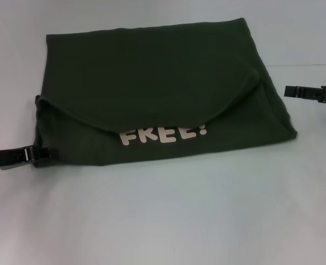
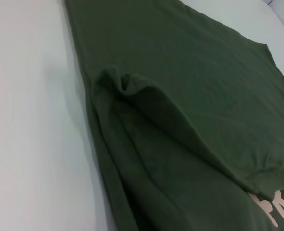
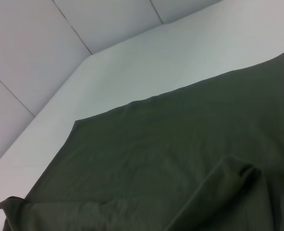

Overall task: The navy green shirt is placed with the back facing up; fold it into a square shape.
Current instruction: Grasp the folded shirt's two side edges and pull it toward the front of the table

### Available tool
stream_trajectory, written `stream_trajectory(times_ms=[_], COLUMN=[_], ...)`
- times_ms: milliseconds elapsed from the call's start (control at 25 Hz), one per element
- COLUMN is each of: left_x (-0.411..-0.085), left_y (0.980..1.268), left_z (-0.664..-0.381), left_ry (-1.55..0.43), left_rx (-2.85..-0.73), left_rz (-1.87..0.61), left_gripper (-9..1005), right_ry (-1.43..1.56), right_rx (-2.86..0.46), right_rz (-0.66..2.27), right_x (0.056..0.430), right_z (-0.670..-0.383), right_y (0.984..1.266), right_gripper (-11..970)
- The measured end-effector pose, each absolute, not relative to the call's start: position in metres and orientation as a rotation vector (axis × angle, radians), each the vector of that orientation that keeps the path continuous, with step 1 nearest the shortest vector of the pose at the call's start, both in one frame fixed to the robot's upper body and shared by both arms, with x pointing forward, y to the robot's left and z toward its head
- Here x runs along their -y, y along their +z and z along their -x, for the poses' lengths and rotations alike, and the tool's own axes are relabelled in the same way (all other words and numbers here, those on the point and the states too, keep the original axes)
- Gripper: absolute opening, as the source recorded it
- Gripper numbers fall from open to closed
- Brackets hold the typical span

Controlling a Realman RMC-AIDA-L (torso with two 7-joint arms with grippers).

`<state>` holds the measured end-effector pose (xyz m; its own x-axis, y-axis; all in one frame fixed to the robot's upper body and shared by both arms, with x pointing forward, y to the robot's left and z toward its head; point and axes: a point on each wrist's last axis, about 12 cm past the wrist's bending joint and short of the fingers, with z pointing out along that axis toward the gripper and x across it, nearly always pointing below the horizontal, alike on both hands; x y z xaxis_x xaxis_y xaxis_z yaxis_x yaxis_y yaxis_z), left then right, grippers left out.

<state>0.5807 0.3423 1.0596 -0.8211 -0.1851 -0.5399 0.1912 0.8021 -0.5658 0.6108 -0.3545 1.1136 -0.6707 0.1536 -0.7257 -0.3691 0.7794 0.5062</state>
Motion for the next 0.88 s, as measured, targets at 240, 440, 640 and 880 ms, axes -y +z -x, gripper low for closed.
stream_trajectory(times_ms=[240, 440, 640, 880], left_x=[-0.343, -0.344, -0.345, -0.34], left_y=[1.059, 1.061, 1.061, 1.062], left_z=[-0.582, -0.583, -0.581, -0.583], left_ry=[-0.826, -0.821, -0.826, -0.852], left_rx=[-2.397, -2.401, -2.4, -2.403], left_rz=[0.008, 0.003, 0.006, -0.017], left_gripper=[279, 178, 39, 38], right_ry=[0.829, 0.843, 0.9, 0.853], right_rx=[-2.165, -2.174, -2.234, -2.44], right_rz=[0.16, 0.142, 0.119, 0.135], right_x=[0.353, 0.352, 0.348, 0.338], right_z=[-0.611, -0.611, -0.618, -0.632], right_y=[1.113, 1.113, 1.125, 1.138], right_gripper=[827, 824, 821, 820])
